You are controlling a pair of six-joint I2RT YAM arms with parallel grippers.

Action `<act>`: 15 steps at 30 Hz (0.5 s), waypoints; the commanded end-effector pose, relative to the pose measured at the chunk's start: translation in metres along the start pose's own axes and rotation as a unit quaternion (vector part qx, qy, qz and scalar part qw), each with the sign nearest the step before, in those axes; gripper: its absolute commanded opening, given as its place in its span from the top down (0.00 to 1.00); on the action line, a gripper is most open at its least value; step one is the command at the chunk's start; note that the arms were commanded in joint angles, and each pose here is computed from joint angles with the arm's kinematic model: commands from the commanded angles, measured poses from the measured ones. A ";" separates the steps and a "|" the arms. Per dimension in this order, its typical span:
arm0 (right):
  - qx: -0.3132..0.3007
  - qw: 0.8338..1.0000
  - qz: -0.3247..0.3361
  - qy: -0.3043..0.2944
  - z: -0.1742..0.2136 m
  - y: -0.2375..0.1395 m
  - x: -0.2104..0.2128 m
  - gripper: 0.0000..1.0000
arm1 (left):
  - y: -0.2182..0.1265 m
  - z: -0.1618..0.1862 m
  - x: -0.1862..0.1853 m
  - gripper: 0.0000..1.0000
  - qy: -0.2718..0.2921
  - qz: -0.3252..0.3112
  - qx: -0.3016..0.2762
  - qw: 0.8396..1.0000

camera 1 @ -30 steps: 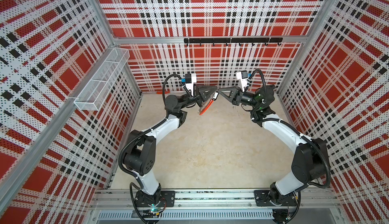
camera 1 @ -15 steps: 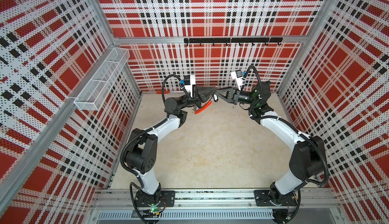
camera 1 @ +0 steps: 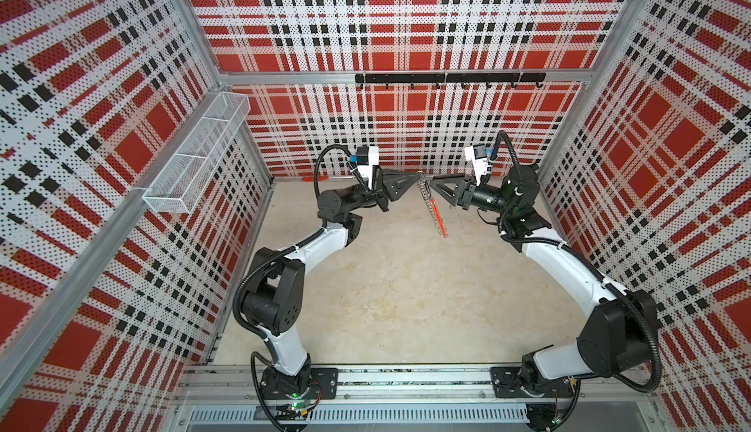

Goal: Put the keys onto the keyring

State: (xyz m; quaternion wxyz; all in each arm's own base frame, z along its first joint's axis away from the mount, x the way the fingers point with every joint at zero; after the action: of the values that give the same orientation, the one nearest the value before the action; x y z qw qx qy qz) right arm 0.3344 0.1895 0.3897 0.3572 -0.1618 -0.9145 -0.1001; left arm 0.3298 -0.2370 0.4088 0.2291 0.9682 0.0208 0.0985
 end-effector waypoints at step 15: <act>-0.039 0.995 -0.030 -0.090 -0.004 -0.004 0.036 0.56 | 0.004 -0.010 -0.005 1.00 0.016 0.012 -0.020 1.000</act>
State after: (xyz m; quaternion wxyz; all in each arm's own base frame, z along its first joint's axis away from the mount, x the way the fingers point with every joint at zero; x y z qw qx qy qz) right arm 0.3241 0.1968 0.3938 0.3055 -0.1716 -0.9310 -0.1025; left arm 0.3298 -0.2370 0.4088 0.2297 0.9689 0.0187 0.0899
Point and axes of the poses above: each gripper's point midway between its finger pads, its own y axis out along the fingers, its own x axis along the line the jaws close on, z = x × y, the point moved 7 cm from there along -y, back along the fingers, and after that the axes turned 15 degrees about y, right-handed, at the moved point
